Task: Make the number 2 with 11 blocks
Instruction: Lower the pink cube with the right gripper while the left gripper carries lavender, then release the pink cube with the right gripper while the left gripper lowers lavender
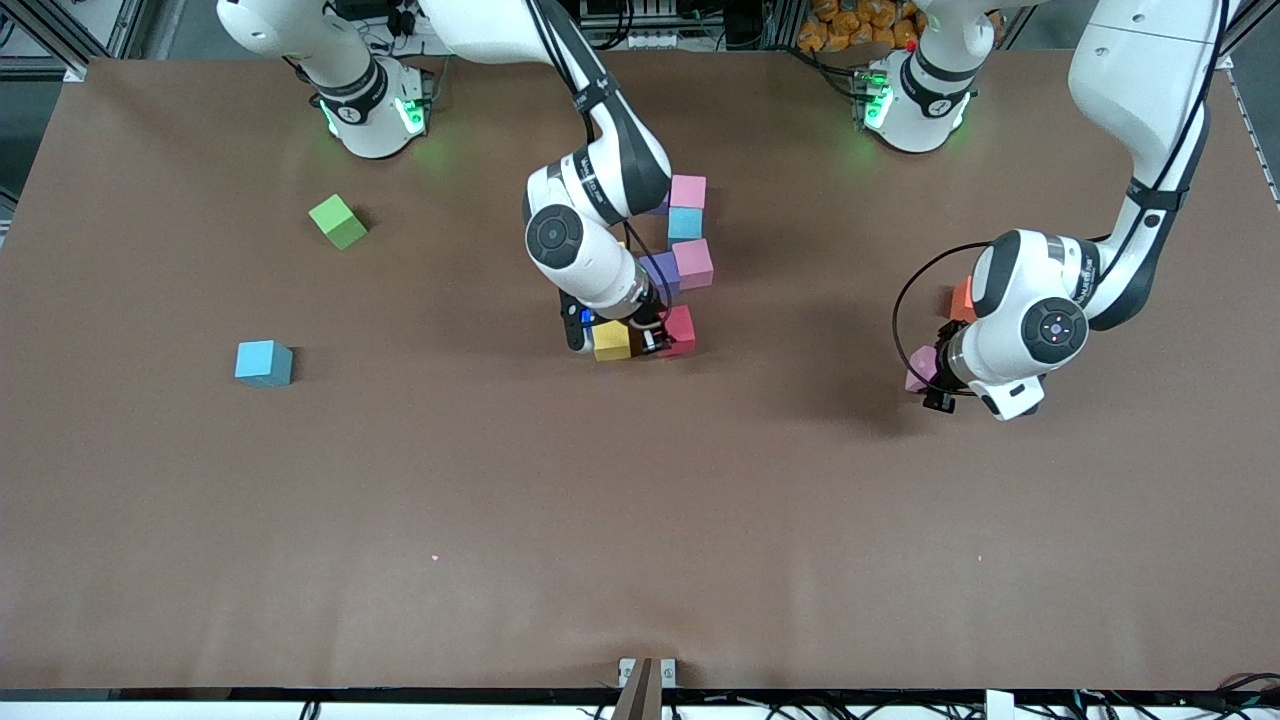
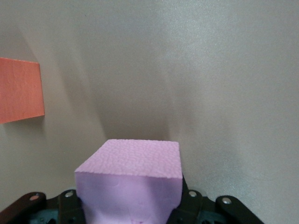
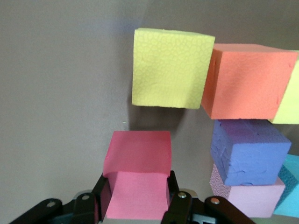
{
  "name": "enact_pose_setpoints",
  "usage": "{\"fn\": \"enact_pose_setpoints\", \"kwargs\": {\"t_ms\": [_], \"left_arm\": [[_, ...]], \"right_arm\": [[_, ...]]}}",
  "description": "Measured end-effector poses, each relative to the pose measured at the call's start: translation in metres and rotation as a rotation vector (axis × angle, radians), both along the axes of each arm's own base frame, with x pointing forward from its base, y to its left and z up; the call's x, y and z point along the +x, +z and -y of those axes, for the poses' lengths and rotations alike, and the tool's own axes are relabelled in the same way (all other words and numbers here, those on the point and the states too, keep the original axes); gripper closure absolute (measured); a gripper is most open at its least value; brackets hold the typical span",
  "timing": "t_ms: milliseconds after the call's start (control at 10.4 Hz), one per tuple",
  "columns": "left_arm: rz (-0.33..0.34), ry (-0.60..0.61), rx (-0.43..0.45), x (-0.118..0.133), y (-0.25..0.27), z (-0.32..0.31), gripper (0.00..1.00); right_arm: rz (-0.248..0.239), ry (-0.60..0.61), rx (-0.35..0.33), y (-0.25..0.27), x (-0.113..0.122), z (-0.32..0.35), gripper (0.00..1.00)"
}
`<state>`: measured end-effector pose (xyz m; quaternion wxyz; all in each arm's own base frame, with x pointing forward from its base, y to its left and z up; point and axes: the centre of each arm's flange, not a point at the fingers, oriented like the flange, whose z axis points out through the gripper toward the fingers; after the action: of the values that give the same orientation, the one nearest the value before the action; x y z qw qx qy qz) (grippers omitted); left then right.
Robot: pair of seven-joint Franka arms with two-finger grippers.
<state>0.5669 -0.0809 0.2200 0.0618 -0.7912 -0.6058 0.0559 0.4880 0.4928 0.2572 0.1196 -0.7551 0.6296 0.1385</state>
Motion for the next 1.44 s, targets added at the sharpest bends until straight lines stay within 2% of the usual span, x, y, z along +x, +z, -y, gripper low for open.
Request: {"fn": "enact_pose_setpoints", "kwargs": {"t_ms": [192, 481, 962, 1443], "left_arm": [[0.0, 0.006, 0.001, 0.0, 0.0, 0.002, 0.39], [0.006, 0.031, 0.009, -0.002, 0.002, 0.021, 0.41], [0.023, 0.062, 0.022, -0.013, 0.005, 0.095, 0.41], [0.021, 0.072, -0.027, -0.02, 0.009, 0.157, 0.41]], "right_arm": [[0.019, -0.02, -0.009, -0.008, 0.001, 0.007, 0.49], [0.02, -0.024, -0.014, -0.012, -0.002, 0.009, 0.49], [0.011, -0.034, -0.037, -0.026, -0.005, 0.019, 0.49], [0.009, -0.021, -0.048, -0.033, -0.007, 0.025, 0.49]]}}
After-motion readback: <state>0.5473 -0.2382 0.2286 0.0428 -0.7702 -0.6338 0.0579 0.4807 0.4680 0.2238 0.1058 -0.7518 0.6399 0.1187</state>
